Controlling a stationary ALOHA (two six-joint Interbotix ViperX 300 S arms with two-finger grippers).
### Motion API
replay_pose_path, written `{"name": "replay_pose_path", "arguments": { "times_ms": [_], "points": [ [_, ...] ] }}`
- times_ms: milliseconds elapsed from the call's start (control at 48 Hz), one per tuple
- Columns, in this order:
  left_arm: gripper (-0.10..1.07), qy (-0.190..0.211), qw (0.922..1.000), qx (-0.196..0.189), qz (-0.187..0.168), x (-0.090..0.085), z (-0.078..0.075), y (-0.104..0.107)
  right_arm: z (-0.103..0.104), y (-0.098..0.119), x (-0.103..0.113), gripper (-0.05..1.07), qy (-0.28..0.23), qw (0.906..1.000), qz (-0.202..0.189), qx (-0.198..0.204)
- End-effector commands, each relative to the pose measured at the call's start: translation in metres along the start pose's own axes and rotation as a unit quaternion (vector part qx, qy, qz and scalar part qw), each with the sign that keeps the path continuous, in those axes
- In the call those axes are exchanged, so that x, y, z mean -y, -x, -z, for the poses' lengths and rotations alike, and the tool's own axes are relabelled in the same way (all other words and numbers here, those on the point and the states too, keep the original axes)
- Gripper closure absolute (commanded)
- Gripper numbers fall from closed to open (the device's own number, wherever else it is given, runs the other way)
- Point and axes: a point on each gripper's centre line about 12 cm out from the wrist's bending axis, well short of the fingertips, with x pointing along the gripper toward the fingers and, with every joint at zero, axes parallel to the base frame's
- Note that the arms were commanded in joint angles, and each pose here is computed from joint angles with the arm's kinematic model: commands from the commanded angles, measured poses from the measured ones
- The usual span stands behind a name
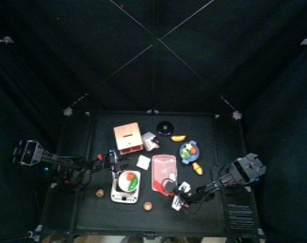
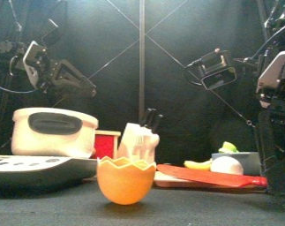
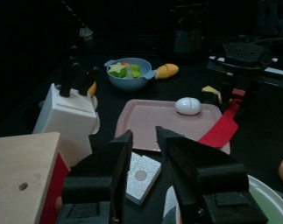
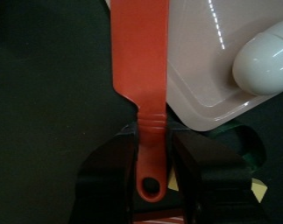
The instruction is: Grab knife handle
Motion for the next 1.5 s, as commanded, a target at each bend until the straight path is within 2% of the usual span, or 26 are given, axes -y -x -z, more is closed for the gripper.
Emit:
{"name": "replay_pose_path", "arguments": {
  "times_ms": [0,146,479,646,1479],
  "points": [
    [0.26,0.001,0.9999,0.010,-0.002,0.000,-0.006,-0.003,-0.009,0.011,-0.006,0.53,-0.004,0.9997,-0.017,0.015],
    [0.26,0.001,0.9999,0.011,-0.002,0.000,-0.007,-0.003,-0.020,0.023,-0.011,0.53,-0.001,0.9992,-0.019,0.034],
    [0.26,0.000,0.9998,0.019,0.000,0.000,-0.012,-0.003,-0.034,0.043,-0.009,0.53,0.012,0.9979,0.010,0.063],
    [0.26,0.000,0.9998,0.021,0.001,0.001,-0.013,-0.003,-0.038,0.050,-0.010,0.53,0.019,0.9968,0.006,0.077],
    [0.26,0.002,0.9998,0.022,0.000,0.000,-0.013,-0.004,-0.038,0.048,-0.006,0.54,0.024,0.9966,0.013,0.078]
  ]
}}
